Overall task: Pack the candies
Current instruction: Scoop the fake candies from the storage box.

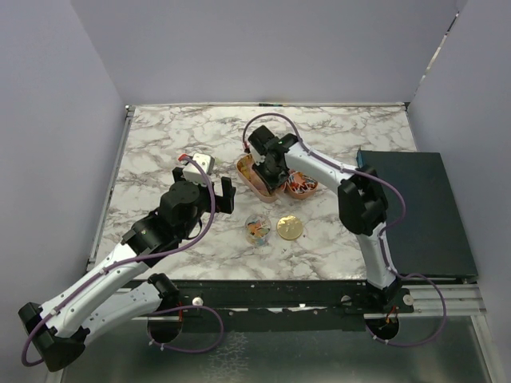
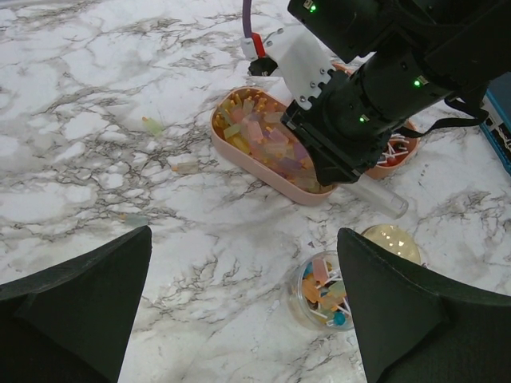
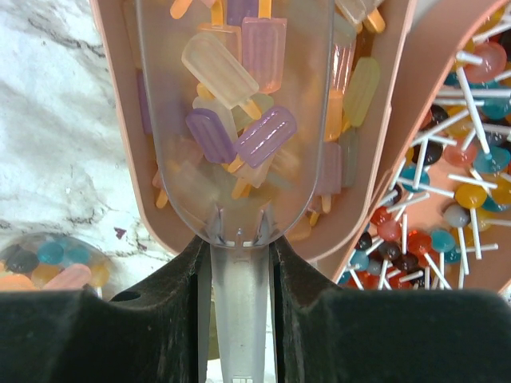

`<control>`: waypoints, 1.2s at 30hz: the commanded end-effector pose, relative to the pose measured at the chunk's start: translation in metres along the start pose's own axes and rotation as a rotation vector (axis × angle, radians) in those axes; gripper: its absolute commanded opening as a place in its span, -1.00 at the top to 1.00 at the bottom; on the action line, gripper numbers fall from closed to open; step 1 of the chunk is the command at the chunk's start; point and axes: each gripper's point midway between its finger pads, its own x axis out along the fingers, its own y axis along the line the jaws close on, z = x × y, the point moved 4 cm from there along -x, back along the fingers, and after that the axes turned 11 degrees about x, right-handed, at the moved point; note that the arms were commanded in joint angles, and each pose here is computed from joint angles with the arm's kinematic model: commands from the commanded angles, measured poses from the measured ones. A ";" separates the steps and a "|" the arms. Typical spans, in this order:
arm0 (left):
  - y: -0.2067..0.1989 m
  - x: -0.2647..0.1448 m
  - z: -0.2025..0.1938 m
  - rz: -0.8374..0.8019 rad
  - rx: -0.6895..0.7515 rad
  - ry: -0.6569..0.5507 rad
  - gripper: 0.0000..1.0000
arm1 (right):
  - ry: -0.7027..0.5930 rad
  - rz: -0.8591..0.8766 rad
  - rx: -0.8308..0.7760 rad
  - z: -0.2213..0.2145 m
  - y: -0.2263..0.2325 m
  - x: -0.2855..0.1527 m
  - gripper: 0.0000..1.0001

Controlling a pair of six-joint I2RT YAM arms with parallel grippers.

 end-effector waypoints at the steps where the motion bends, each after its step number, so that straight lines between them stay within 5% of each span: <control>1: 0.006 0.001 -0.008 0.039 0.016 0.026 -0.99 | -0.106 0.038 0.026 0.009 0.002 -0.025 0.99; 18: 0.003 0.007 -0.014 0.037 0.021 0.053 -0.98 | -0.259 0.069 -0.019 -0.019 -0.007 -0.073 0.99; 36: -0.026 0.022 -0.027 -0.130 0.042 0.118 -0.98 | -0.338 0.240 -0.447 -0.104 0.016 -0.100 0.99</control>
